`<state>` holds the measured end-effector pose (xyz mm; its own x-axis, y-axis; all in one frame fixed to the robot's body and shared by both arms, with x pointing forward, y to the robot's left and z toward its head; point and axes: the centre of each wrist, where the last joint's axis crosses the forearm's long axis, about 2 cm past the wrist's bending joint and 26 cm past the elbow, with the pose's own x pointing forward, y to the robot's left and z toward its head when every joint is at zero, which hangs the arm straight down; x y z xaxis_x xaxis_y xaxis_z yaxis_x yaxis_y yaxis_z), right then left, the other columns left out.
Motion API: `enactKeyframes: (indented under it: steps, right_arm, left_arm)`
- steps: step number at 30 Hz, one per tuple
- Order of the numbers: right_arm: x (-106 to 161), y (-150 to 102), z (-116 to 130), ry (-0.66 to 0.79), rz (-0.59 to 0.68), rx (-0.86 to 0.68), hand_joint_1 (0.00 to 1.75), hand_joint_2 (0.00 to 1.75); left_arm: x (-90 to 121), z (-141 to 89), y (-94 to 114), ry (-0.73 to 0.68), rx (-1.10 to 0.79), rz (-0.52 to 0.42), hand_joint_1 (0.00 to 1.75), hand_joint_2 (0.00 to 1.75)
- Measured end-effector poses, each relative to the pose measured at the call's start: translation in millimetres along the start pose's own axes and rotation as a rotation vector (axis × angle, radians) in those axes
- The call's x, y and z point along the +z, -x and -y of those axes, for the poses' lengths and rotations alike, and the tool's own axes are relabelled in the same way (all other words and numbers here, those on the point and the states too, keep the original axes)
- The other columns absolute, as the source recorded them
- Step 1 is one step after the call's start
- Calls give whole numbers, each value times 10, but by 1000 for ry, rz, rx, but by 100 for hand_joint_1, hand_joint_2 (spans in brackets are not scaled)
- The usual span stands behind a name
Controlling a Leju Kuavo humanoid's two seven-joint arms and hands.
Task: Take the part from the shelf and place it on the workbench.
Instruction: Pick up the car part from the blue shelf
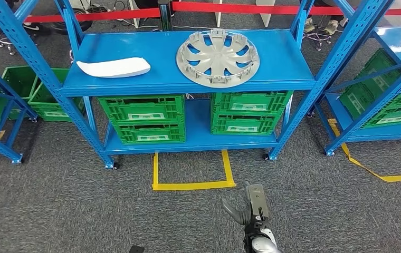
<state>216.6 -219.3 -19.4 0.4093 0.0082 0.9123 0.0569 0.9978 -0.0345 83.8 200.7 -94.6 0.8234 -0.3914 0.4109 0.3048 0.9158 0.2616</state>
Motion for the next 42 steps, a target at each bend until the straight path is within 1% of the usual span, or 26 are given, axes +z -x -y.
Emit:
enactKeyframes:
  steps: [4, 8, 11, 15, 20, 24, 28, 32, 42]
  right_arm:
    - [-40, -269, -83, -30, 119, 61, 0, 175]
    - [-66, -557, -132, -37, 241, 112, 0, 175]
    - [-63, -770, -162, -38, 333, 152, 0, 175]
    - [-27, -1054, -195, -29, 458, 204, 0, 0]
    - [63, -1380, -228, -4, 605, 260, 0, 0]
    - [128, -1532, -246, 13, 676, 278, 0, 0]
    - [243, -1759, -267, 47, 792, 302, 0, 0]
    - [379, -1975, -270, 95, 906, 328, 0, 175]
    - [835, -2474, -206, 262, 1196, 349, 0, 175]
  left_arm:
    - [-3, 2, -19, -3, 10, 13, 0, 175]
    - [-5, 3, -31, -8, 20, 22, 0, 0]
    - [-6, 4, -39, -12, 25, 29, 0, 0]
    - [-7, 5, -45, -15, 33, 40, 0, 0]
    - [-8, 11, -61, -16, 42, 57, 0, 0]
    - [-7, 13, -62, -18, 50, 63, 0, 0]
    - [-6, 16, -64, -24, 63, 72, 0, 0]
    - [-6, 19, -66, -31, 76, 81, 0, 0]
    - [-16, 6, -88, -44, 100, 106, 0, 0]
